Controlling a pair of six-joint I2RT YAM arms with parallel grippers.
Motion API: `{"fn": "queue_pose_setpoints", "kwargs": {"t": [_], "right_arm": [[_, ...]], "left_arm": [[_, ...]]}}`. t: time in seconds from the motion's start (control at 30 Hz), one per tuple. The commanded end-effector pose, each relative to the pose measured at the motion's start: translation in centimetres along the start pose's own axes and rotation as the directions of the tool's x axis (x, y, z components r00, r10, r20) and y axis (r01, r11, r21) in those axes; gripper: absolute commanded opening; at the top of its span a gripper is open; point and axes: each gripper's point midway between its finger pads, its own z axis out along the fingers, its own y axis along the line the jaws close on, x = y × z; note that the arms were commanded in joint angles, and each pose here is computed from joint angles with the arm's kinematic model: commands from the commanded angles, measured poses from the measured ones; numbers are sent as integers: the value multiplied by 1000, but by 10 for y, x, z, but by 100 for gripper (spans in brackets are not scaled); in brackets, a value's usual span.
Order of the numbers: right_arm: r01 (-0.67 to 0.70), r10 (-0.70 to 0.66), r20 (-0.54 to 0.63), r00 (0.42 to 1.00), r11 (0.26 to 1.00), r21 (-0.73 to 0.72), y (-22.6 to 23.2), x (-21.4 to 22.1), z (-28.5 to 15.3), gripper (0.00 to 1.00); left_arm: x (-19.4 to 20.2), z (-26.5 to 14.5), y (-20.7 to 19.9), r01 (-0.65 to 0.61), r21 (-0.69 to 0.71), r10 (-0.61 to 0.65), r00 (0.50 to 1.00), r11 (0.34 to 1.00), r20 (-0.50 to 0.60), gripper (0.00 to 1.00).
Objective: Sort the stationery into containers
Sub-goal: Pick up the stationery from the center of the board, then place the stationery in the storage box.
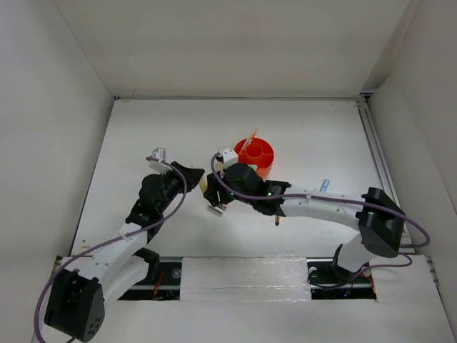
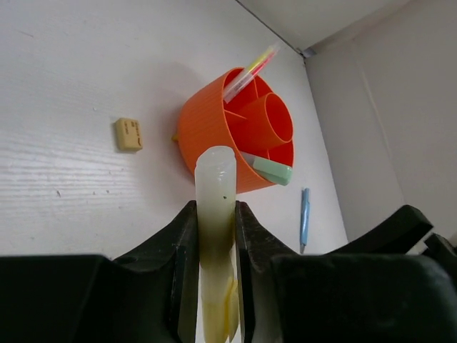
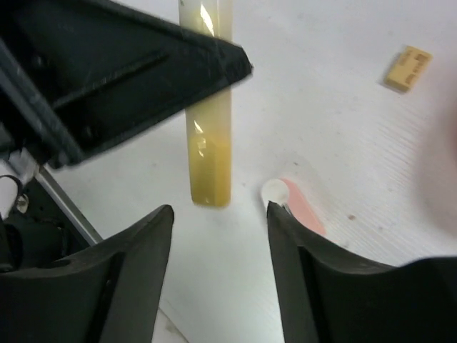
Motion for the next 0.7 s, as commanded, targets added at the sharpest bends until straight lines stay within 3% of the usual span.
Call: {"fn": "queue_pose_setpoints", "kwargs": {"t": [0.0,0.1,0.13,0.23,0.37,0.43,0.57,0.6,0.67], "right_arm": [[-28,23,110,994,998,48,-21,-25,-20,62],[-61,38,168,985,989,134,-47,-37,-49,65],[-68,39,190,981,987,145,-51,-39,-64,65],[-87,33,212,977,964,253,-81,-42,-88,68],[-122,43,263,964,948,294,-104,-47,-127,69],[-132,47,271,961,944,304,-110,-48,-139,69],[-155,57,305,951,939,308,-121,-47,-161,69],[-157,58,311,949,939,304,-122,-46,-168,70],[-172,66,327,943,936,306,-126,-49,-175,70]], "left_arm": [[-34,14,-35,-136,111,124,987,984,106,0],[-52,38,-53,-208,123,191,972,970,133,0],[-60,45,-80,-241,174,215,964,955,155,0],[-52,78,-89,-345,150,326,935,927,137,0],[-46,112,-134,-457,145,426,882,877,203,0],[-30,125,-135,-488,145,457,866,860,205,0],[-19,131,-146,-616,89,566,764,783,308,0],[-15,131,-145,-671,71,620,715,738,322,0],[-6,139,-142,-686,65,637,703,725,316,0]]}}
